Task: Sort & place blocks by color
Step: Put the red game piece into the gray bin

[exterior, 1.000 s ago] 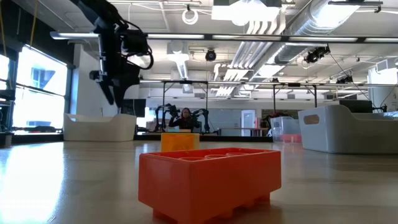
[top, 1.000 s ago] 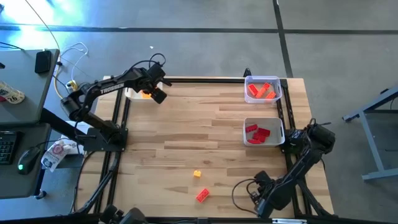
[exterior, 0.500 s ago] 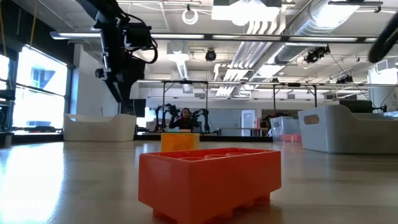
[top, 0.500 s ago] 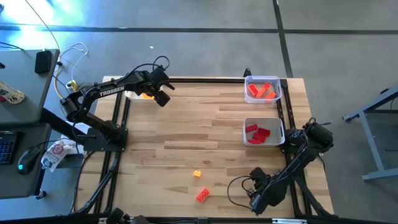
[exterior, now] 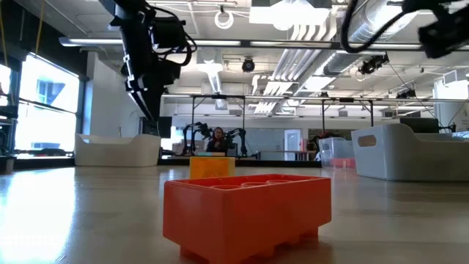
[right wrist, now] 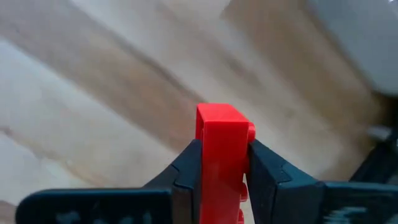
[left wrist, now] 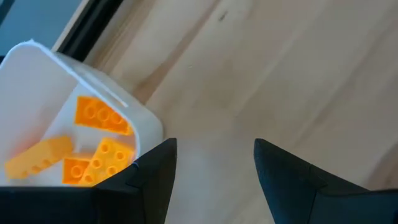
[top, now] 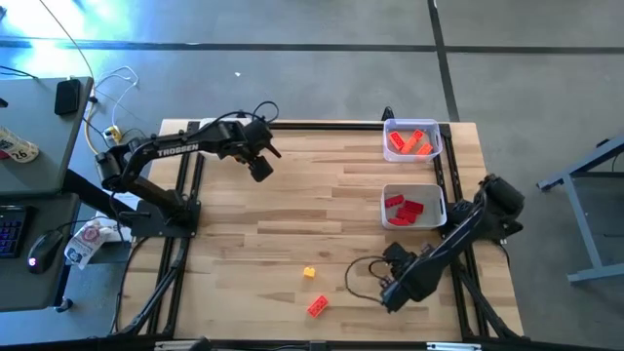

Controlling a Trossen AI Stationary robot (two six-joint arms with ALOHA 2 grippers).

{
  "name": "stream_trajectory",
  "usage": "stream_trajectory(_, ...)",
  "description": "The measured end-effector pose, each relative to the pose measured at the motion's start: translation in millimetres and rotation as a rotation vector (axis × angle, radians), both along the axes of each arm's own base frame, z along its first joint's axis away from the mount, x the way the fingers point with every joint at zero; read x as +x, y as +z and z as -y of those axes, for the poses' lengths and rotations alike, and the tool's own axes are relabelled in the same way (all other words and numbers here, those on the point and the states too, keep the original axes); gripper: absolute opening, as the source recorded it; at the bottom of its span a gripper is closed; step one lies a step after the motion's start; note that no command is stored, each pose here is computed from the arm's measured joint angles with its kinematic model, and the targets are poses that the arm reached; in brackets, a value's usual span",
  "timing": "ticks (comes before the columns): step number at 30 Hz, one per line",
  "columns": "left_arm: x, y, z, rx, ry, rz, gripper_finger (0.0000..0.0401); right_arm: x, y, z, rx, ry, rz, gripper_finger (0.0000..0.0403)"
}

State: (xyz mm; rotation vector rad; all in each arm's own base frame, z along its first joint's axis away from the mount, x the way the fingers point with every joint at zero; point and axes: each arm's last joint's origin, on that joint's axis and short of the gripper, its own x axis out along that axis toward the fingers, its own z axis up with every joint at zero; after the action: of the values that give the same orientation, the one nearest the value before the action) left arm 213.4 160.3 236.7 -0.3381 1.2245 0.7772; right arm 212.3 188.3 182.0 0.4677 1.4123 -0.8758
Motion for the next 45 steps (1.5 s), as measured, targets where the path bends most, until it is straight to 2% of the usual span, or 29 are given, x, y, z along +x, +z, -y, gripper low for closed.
stream_trajectory(9, 17, 0, 24, 0.007, -0.125, 0.001, 0.02, 6, 33, 40, -0.077, 0.073, 0.051, 0.0066)
stream_trajectory(15, 32, 2, 40, 0.024, -0.21, 0.06, 0.02, 4, 55, 71, -0.156, 0.089, 0.07, 0.0066)
stream_trajectory(23, 53, 6, 69, -0.123, -0.434, 0.247, 0.02, -2, 72, 113, -0.304, -0.002, -0.003, 0.0066)
stream_trajectory(26, 61, 8, 80, -0.138, -0.497, 0.301, 0.02, 1, 72, 126, -0.313, -0.025, -0.034, 0.0066)
stream_trajectory(31, 70, 11, 98, -0.124, -0.568, 0.349, 0.02, 6, 72, 145, -0.279, -0.05, -0.086, 0.0066)
stream_trajectory(38, 79, 14, 125, -0.118, -0.667, 0.394, 0.02, 12, 69, 166, -0.091, -0.035, -0.158, 0.0066)
stream_trajectory(45, 84, 16, 150, -0.11, -0.746, 0.42, 0.02, 20, 67, 183, 0.076, 0.005, -0.135, 0.0066)
